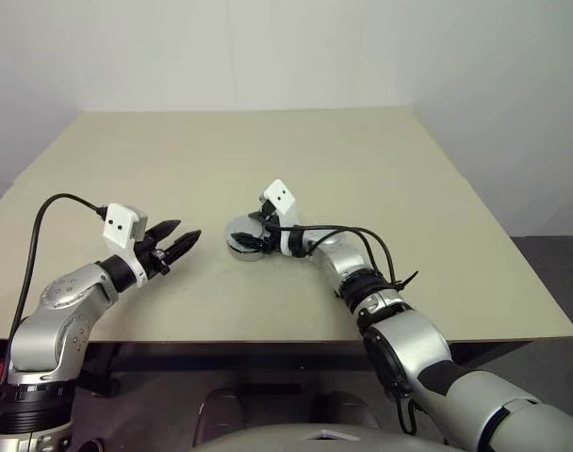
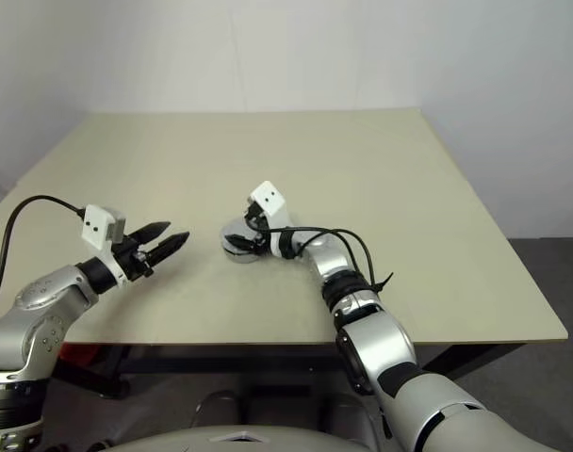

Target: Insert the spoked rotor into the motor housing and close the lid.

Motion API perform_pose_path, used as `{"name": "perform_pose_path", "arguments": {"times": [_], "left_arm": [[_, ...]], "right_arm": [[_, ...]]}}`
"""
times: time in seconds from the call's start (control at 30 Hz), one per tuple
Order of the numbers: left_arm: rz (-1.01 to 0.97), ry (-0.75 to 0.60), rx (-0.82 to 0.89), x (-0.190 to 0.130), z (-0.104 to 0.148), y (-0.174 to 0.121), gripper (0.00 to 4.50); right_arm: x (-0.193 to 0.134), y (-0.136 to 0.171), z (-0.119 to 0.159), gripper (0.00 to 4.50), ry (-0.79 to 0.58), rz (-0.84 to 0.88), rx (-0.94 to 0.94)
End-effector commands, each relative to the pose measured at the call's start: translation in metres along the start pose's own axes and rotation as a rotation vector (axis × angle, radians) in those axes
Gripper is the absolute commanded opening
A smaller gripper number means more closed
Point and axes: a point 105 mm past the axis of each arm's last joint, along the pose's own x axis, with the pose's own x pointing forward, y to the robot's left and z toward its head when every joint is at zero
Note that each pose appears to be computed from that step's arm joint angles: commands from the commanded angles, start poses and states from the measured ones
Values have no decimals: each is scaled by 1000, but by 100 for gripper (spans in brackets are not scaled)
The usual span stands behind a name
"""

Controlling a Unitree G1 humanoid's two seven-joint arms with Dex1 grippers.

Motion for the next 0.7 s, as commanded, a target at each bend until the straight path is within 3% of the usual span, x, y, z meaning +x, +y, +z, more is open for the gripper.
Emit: {"name": "perform_pose_path", "arguments": {"times": [0.03, 0.7], "left_arm": [[-9, -42, 32, -2, 15, -3, 289], [12, -46, 43, -4, 16, -1, 289]], "right_arm": [[2, -3, 9, 315, -20, -13, -38], [-1, -1, -12, 315, 49, -4, -72]]}}
